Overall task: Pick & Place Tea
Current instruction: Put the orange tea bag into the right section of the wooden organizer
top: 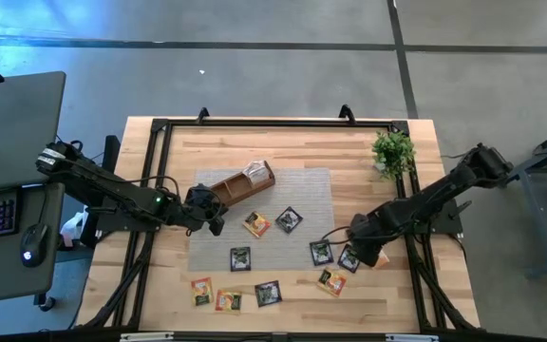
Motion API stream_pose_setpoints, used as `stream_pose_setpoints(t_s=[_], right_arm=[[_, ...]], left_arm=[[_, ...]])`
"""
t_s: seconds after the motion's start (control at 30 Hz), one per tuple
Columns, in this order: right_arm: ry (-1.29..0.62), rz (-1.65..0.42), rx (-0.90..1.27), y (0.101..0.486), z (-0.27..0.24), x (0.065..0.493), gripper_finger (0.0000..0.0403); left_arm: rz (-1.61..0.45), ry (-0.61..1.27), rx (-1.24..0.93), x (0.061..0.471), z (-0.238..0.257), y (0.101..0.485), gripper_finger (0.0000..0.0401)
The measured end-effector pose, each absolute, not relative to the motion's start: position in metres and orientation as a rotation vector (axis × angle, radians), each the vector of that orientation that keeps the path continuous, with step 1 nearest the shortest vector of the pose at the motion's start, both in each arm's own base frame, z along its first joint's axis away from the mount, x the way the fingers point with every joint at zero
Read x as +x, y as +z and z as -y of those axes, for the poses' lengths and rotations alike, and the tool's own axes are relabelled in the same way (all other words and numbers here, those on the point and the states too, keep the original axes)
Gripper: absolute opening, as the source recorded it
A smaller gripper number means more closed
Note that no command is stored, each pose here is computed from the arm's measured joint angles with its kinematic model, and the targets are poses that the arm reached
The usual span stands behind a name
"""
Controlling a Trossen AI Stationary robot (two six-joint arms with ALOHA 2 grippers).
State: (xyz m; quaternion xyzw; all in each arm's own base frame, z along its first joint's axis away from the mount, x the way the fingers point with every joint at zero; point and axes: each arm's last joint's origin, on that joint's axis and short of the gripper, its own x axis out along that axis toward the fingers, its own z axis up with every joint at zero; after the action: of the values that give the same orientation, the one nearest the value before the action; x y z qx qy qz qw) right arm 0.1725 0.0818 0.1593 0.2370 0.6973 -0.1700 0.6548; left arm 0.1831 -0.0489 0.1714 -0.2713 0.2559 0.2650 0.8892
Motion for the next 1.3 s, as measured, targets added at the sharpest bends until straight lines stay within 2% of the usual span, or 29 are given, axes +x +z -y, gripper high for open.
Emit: stream_pose_setpoints(t_s=[0.37,0.53,0.67,0.87,1.07,1.2,1.3], right_arm=[[-0.420,-1.624,0.516,0.138,-0.075,0.158,0.0136],[-0.387,-1.616,0.540,0.124,-0.072,0.150,0.0141],[-0.401,-1.623,0.535,0.124,-0.072,0.149,0.0109],[-0.348,-1.592,0.498,0.131,-0.075,0.158,0.0011],[-0.283,-1.292,0.383,0.166,-0.086,0.196,0.0024],[-0.300,-0.957,0.115,0.202,-0.089,0.226,0.0006],[-0.445,-0.658,-0.090,0.225,-0.086,0.246,0.0006]], left_arm=[[-0.535,0.547,-0.565,0.183,0.049,0.171,0.0099],[-0.536,0.547,-0.565,0.183,0.049,0.171,0.0099],[-0.538,0.545,-0.565,0.183,0.049,0.171,0.0099],[-0.538,0.544,-0.566,0.183,0.049,0.171,0.0099],[-0.536,0.546,-0.565,0.183,0.049,0.171,0.0099],[-0.531,0.552,-0.560,0.183,0.049,0.171,0.0099],[-0.531,0.552,-0.558,0.183,0.049,0.171,0.0099]])
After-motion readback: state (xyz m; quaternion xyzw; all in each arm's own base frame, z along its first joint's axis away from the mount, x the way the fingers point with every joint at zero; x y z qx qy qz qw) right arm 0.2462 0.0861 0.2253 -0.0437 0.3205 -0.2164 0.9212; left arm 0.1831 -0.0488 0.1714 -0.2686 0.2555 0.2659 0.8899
